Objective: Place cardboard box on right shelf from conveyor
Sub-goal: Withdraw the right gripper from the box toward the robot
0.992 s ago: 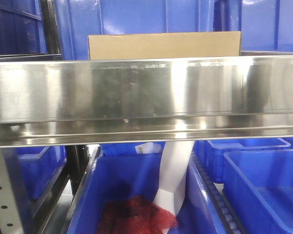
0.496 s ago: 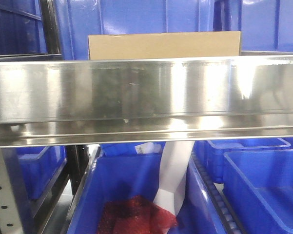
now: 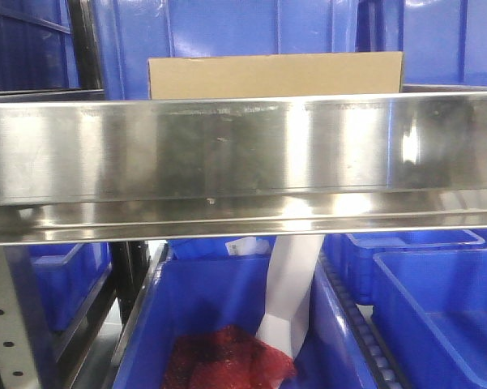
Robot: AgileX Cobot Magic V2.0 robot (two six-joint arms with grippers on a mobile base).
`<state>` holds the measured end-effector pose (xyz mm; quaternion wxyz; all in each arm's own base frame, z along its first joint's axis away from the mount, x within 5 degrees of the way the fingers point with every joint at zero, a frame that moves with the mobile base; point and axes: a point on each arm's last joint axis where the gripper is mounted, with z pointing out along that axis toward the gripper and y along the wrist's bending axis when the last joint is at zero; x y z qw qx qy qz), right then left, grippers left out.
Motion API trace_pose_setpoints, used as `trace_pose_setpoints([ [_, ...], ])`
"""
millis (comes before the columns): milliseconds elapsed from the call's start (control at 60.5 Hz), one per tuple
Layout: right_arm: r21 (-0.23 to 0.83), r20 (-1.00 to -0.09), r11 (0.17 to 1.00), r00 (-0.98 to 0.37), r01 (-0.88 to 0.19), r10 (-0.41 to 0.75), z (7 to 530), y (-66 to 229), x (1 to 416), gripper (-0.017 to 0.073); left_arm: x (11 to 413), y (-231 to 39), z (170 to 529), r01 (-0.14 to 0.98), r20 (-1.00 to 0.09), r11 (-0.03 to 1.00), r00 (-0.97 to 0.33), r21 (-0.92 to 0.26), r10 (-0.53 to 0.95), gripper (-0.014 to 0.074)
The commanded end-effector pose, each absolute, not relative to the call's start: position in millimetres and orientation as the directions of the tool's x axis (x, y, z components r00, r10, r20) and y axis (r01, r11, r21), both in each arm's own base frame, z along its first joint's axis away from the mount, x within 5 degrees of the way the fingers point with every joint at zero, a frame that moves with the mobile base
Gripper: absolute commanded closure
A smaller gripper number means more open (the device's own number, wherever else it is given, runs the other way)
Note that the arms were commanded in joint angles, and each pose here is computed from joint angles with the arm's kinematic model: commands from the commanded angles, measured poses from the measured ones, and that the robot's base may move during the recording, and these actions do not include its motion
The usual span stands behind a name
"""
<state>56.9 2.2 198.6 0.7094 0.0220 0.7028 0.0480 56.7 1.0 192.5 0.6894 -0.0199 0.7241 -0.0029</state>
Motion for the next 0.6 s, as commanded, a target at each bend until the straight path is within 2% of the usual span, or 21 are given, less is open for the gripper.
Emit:
trace_pose_setpoints([
  [0,0.102,-0.986,0.994,0.127,-0.033,0.106,209.6,1.0,54.6,0.0510,56.0,1.2,198.2,-0.021,-0.998,0.999,0.042,-0.037,-0.036,0.0710],
  [579,0.102,-0.986,0.994,0.128,-0.033,0.106,209.9,1.0,54.5,0.0510,56.0,1.2,198.2,-0.021,-0.998,0.999,0.042,-0.037,-0.036,0.0710],
])
